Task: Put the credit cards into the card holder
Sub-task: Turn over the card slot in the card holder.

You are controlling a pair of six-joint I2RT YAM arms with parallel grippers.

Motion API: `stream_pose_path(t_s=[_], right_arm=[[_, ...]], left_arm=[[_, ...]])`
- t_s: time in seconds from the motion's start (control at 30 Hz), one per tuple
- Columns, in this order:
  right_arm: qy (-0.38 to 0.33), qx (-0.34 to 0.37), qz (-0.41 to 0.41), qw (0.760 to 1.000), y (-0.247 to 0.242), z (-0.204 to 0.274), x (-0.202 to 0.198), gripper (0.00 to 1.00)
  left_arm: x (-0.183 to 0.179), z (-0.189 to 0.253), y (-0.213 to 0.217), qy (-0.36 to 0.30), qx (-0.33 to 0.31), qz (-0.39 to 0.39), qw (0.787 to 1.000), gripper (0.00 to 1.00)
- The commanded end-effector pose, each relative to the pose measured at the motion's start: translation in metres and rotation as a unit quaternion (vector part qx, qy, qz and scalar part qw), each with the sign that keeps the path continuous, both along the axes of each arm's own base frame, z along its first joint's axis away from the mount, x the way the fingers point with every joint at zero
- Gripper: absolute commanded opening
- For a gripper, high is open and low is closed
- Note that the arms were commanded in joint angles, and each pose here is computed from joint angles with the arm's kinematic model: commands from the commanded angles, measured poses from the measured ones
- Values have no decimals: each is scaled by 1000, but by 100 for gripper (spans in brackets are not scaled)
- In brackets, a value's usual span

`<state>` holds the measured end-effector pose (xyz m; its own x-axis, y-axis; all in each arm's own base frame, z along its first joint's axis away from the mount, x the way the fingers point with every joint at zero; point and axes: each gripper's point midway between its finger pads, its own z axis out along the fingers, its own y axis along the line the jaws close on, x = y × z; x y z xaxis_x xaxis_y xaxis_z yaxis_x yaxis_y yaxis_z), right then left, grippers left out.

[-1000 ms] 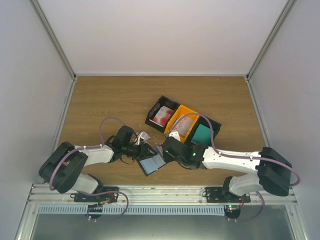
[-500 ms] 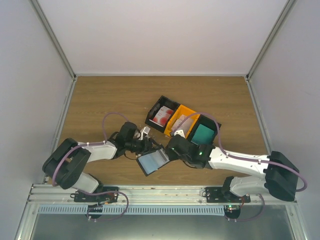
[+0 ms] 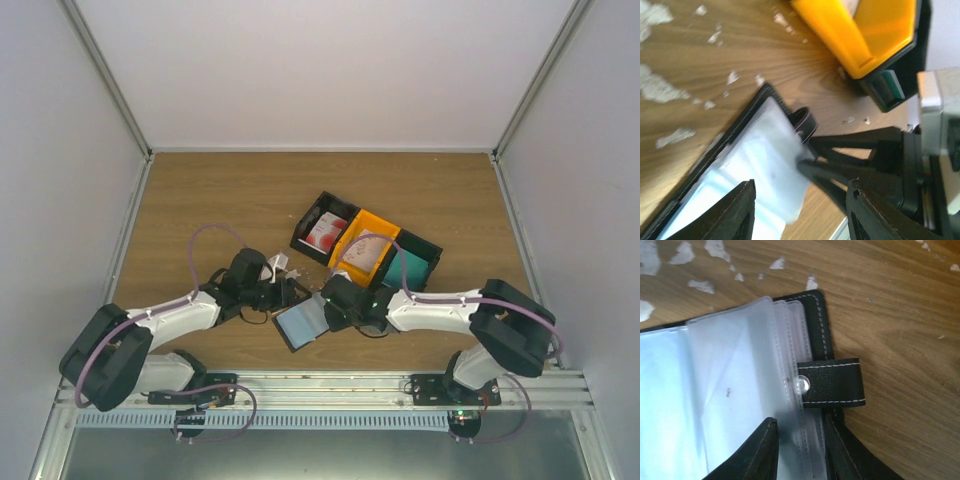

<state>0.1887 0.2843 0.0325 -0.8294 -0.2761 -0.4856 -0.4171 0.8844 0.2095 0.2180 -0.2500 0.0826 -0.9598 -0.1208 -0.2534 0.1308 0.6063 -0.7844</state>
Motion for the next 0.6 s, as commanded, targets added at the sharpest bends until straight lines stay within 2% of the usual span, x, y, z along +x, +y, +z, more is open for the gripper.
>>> stream_pose_path(t_s=[0.0,0.13,0.27,0.43,0.57], right_arm=[[-10,-23,-29,999,-4,-4,13,24],[1,-33,-30,999,-4,-11,12,22],[-4,-13,-26,1000,1,4,13,24],[-51,20,-37,998,0,51,26,35],[-92,14,-62,994,-24,84,45,44]], left_arm=[[-9,-18,14,3,36,11,999,51],[-14,-27,24,10,55,21,998,49],[-22,-35,36,20,78,32,996,50],[-24,-31,46,9,92,47,995,54],[-24,-28,54,1,102,61,993,57]])
